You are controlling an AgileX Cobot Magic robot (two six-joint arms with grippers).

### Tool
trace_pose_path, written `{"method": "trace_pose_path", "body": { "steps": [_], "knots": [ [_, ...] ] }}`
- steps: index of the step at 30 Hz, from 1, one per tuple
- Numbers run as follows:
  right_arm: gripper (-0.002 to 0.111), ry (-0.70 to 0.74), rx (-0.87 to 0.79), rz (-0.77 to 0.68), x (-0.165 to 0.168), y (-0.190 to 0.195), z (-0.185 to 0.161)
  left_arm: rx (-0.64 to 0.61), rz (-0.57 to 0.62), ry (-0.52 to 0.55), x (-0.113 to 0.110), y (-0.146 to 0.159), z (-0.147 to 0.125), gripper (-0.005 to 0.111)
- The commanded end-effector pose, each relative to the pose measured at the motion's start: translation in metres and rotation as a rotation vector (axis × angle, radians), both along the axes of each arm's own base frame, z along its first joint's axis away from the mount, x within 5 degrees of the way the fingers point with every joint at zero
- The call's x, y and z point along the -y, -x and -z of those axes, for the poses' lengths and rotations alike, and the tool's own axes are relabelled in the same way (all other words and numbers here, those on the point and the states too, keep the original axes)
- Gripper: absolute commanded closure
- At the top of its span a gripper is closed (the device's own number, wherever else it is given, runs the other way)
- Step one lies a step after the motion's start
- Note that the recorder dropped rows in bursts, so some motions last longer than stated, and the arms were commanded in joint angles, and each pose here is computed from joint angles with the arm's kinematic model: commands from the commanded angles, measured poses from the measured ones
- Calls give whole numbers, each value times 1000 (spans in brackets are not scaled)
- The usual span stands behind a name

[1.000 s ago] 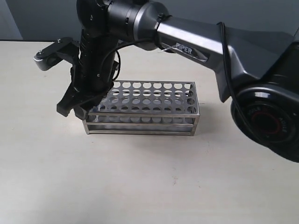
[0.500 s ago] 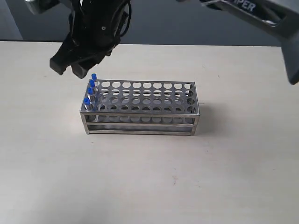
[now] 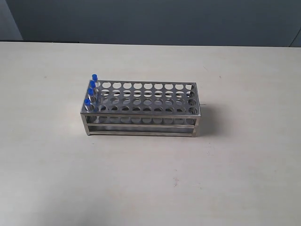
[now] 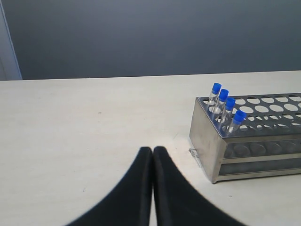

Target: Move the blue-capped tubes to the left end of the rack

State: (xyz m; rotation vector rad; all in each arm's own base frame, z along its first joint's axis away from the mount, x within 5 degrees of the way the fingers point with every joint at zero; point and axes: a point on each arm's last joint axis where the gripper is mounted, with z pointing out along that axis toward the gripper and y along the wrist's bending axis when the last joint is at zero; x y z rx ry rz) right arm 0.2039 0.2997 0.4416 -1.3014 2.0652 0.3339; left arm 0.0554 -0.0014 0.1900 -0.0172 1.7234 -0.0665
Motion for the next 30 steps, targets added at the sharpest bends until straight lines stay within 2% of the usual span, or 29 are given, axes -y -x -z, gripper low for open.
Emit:
{"method": "trace_pose_path", "body": {
  "steps": [1, 4, 8, 12, 16, 18, 25, 30],
  "knots": [
    [108, 44, -14, 83, 37, 17, 5, 9, 11, 0, 1, 0, -2, 106],
    [108, 102, -43, 158, 63, 29, 23, 9, 11, 0, 1, 0, -2, 106],
    [108, 202, -136, 234, 90, 45, 66, 9, 11, 0, 1, 0, -2, 106],
    [108, 206, -320, 406, 100, 57, 101, 9, 11, 0, 1, 0, -2, 106],
    [108, 256, -336, 418, 102, 58, 116, 9, 11, 0, 1, 0, -2, 106],
    [108, 206, -341, 476, 100, 56, 115, 9, 11, 0, 1, 0, -2, 106],
    [108, 100, -122, 453, 97, 39, 104, 9, 11, 0, 1, 0, -2, 106],
    [108, -142, 136, 340, 108, 41, 76, 9, 11, 0, 1, 0, -2, 106]
  ]
}}
